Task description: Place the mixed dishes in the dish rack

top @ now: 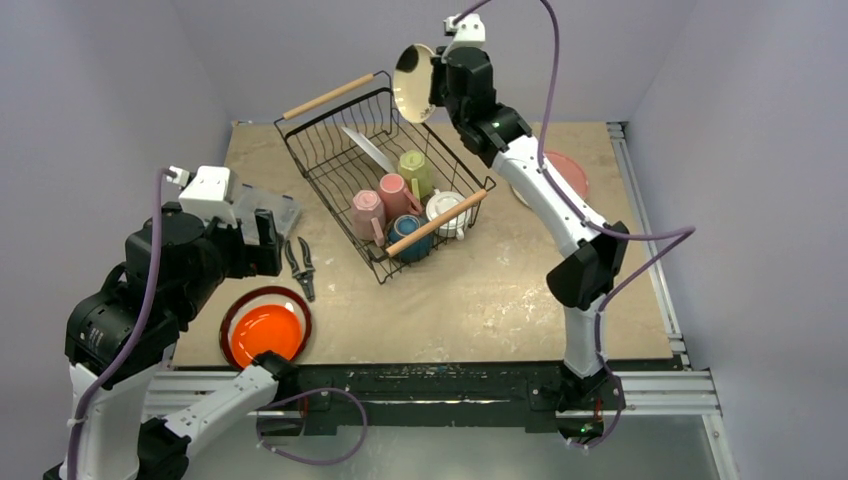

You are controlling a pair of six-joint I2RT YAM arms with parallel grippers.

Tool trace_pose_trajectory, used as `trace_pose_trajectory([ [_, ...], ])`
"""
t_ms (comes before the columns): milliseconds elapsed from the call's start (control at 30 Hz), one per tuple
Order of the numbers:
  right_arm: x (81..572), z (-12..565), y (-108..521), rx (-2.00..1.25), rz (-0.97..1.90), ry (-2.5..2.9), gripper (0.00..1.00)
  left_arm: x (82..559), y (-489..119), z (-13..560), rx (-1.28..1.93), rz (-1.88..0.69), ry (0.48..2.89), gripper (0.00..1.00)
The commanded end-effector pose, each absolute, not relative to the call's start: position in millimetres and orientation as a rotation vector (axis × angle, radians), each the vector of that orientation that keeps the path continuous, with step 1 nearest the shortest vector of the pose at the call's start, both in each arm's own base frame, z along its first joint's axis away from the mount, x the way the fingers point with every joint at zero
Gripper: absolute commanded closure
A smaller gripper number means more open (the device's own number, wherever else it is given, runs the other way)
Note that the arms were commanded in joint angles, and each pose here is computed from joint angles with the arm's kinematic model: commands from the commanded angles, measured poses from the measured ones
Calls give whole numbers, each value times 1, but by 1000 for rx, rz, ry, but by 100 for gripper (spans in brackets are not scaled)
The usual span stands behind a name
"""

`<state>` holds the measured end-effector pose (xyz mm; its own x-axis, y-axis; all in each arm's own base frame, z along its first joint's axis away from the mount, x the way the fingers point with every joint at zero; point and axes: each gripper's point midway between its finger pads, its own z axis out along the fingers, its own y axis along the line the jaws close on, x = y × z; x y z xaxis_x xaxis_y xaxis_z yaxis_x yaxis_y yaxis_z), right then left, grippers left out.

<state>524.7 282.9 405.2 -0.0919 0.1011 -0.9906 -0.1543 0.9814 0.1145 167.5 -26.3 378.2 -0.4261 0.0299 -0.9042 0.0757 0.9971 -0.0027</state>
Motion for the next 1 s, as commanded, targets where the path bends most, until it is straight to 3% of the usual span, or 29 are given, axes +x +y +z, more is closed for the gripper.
trace_pose_trajectory([
  [0, 514, 434, 226, 195, 480, 1655, 100, 171, -28, 386, 53, -79, 1965, 0],
  [133, 505, 415, 213, 273, 706, 1716, 100, 171, -30, 383, 45, -90, 1970, 0],
  [433, 506, 418, 269, 177, 676, 1731, 100, 166, -30, 379, 43, -100, 1990, 0],
  [733, 489, 428, 375, -48, 418, 1589, 100, 165, -31, 378, 64, -95, 2017, 0],
  [967, 483, 398, 403, -251, 94, 1517, 100, 163, -28, 377, 62, -83, 2023, 0],
])
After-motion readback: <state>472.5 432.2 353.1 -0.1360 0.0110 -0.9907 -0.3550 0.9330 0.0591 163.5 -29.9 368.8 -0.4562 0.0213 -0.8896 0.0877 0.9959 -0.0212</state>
